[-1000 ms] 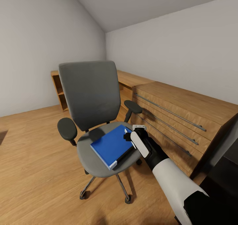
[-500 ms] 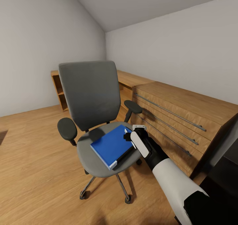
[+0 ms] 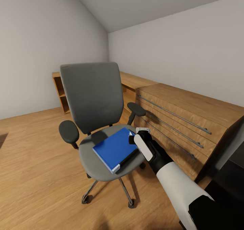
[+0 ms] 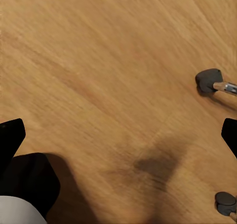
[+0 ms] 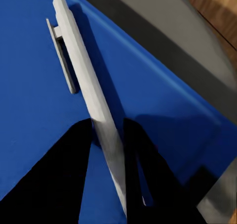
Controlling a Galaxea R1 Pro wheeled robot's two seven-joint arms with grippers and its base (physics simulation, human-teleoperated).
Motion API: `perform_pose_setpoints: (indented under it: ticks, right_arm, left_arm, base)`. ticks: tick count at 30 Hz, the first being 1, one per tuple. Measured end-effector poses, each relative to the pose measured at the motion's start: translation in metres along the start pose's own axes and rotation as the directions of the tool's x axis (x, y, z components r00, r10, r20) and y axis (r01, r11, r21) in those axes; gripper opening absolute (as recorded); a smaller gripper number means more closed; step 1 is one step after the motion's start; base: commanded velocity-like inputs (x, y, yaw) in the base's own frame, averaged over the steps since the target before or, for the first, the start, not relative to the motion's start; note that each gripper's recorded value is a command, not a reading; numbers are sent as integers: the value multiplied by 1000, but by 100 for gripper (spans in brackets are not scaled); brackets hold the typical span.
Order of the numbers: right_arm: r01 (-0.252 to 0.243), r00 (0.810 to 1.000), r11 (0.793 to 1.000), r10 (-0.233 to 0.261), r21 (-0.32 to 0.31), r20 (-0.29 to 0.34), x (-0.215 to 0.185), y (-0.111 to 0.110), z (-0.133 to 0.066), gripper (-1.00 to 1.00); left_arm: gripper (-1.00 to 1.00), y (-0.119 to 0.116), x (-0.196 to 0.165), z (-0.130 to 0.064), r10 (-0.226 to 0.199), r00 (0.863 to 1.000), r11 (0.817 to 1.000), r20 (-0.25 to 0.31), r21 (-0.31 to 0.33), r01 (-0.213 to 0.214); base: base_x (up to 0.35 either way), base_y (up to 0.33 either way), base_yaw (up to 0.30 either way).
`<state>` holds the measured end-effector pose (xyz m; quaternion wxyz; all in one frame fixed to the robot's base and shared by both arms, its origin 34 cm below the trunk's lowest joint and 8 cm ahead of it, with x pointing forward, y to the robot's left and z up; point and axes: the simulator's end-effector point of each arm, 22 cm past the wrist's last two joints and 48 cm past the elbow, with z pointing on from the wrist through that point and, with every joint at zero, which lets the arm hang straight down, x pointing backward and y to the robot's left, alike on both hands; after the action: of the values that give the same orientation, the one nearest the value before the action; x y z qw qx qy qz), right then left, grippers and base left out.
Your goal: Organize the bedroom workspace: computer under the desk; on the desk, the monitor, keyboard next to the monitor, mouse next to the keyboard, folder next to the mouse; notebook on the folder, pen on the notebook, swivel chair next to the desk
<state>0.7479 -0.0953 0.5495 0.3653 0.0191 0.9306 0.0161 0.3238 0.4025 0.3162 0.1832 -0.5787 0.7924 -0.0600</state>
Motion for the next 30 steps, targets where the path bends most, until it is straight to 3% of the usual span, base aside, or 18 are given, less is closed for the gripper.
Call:
perform_pose_setpoints:
  ticks: [30]
  right_arm:
    - [0, 1000, 1000, 0, 5, 1, -1, -2, -4, -100]
  left_arm:
    - [100, 0, 1, 0, 8, 1000, 1000, 2, -2, -8]
  base:
    - [0, 0, 0]
